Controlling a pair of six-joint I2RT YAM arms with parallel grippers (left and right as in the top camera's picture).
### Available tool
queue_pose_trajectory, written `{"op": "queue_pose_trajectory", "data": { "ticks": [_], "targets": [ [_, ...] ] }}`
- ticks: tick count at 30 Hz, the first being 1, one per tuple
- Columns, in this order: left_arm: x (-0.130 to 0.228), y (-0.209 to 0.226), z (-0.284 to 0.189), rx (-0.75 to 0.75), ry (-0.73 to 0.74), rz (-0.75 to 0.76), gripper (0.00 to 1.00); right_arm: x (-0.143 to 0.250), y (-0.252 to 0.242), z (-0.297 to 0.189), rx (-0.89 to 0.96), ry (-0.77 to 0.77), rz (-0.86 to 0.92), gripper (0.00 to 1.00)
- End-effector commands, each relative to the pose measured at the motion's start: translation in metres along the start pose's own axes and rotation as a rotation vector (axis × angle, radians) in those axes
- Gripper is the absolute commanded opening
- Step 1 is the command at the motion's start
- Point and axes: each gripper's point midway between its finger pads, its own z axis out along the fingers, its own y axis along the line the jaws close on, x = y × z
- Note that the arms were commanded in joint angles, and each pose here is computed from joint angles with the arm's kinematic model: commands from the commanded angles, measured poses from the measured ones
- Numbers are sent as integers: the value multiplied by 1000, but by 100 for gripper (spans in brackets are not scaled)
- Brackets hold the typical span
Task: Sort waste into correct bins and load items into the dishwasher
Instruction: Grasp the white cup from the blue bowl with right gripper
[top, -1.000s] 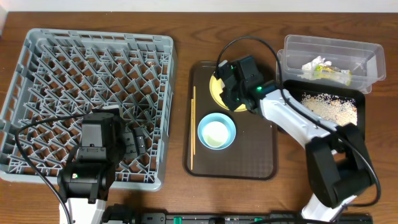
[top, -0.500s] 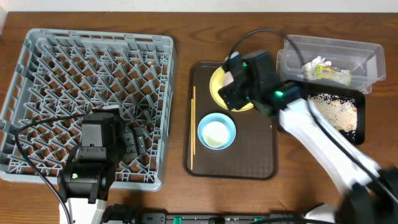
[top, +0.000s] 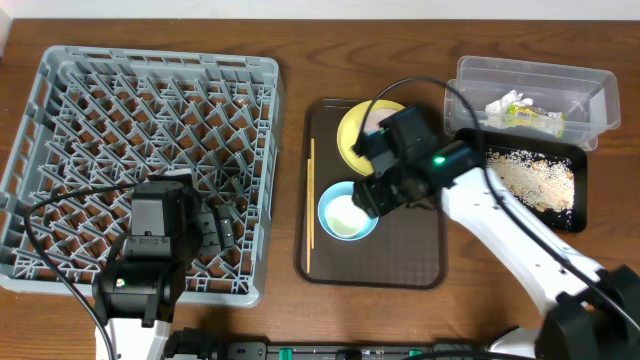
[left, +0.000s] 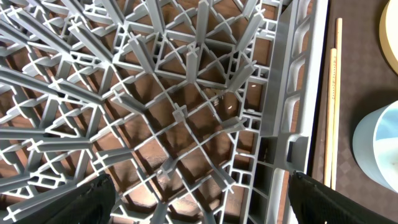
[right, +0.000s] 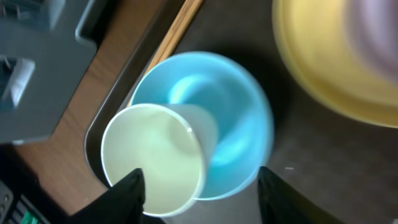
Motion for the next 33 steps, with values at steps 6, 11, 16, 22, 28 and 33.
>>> {"op": "queue_pose_trajectory", "data": {
  "ticks": [6,11,16,22,28,33],
  "targets": [
    [-5,-1,-4,0,-17,-3,91,20,3,36,29,117,90,32],
    [-5,-1,-4,0,-17,-3,91,24,-1,47,37,149,108,15],
    [-6,-1,-4,1,-21,-3,91,23,-1,43,35,139,108,1],
    [-13,-4,-4,20,-47,-190,91,-18,8,-10,-165,-24,180,1],
    [-47,-66,-15,384,-110,-229,91,-45,-23,-81,-310,-236,283,1],
    [-87,-116,-24,700,-115,-345,91,-51,-4,-114,-585,-308,211,1]
  ]
}}
